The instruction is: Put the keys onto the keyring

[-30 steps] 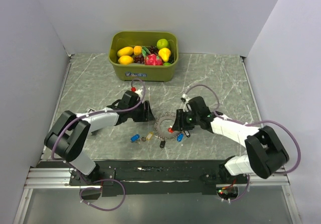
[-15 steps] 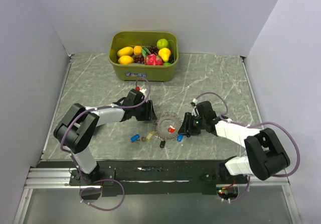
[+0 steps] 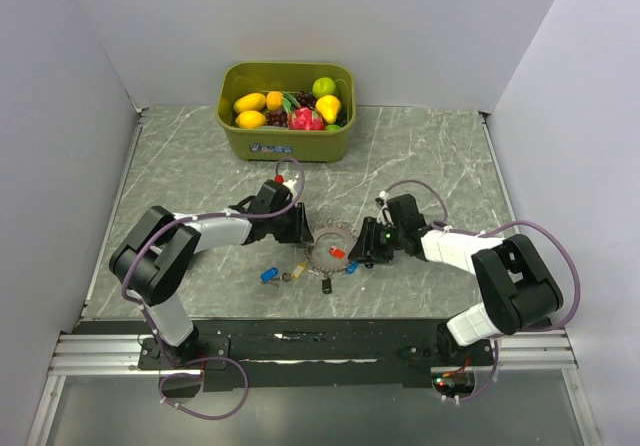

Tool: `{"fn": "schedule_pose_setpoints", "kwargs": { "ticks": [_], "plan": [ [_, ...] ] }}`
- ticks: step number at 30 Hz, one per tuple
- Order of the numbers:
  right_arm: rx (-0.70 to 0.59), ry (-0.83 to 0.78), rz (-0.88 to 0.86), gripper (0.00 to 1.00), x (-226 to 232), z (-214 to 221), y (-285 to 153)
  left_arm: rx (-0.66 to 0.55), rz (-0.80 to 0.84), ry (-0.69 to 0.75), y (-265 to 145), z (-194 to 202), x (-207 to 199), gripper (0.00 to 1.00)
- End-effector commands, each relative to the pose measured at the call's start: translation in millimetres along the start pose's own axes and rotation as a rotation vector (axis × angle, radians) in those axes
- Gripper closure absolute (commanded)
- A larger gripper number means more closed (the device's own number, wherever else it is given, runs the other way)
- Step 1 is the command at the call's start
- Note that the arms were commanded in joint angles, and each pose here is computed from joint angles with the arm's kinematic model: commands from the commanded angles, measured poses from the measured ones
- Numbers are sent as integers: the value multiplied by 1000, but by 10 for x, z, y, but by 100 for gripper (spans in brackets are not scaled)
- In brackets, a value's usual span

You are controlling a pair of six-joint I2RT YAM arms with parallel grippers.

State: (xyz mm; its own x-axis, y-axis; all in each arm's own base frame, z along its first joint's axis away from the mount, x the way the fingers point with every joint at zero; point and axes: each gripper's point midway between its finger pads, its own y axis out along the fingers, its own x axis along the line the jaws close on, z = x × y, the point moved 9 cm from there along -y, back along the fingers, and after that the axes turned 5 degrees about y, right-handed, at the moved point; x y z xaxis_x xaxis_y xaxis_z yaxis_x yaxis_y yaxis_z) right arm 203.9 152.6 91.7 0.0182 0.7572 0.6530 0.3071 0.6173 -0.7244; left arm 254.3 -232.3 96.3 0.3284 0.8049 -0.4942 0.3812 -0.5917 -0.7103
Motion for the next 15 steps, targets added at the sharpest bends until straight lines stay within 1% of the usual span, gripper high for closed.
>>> {"fn": "schedule_pose_setpoints", "kwargs": {
  "ticks": [1,7,11,15],
  "plan": [
    [-75,-30,5,52,33,-234,-7,-21,33,1,-22,11,-82,65],
    [-89,-58,5,52,80,-407,36,-12,35,2,-38,57,-100,68],
    [-94,-71,-7,52,155,-531,64,-9,58,1,-74,75,-143,69],
    [-100,-79,-2,52,174,-583,71,-46,83,17,-147,58,-209,68]
  ]
}}
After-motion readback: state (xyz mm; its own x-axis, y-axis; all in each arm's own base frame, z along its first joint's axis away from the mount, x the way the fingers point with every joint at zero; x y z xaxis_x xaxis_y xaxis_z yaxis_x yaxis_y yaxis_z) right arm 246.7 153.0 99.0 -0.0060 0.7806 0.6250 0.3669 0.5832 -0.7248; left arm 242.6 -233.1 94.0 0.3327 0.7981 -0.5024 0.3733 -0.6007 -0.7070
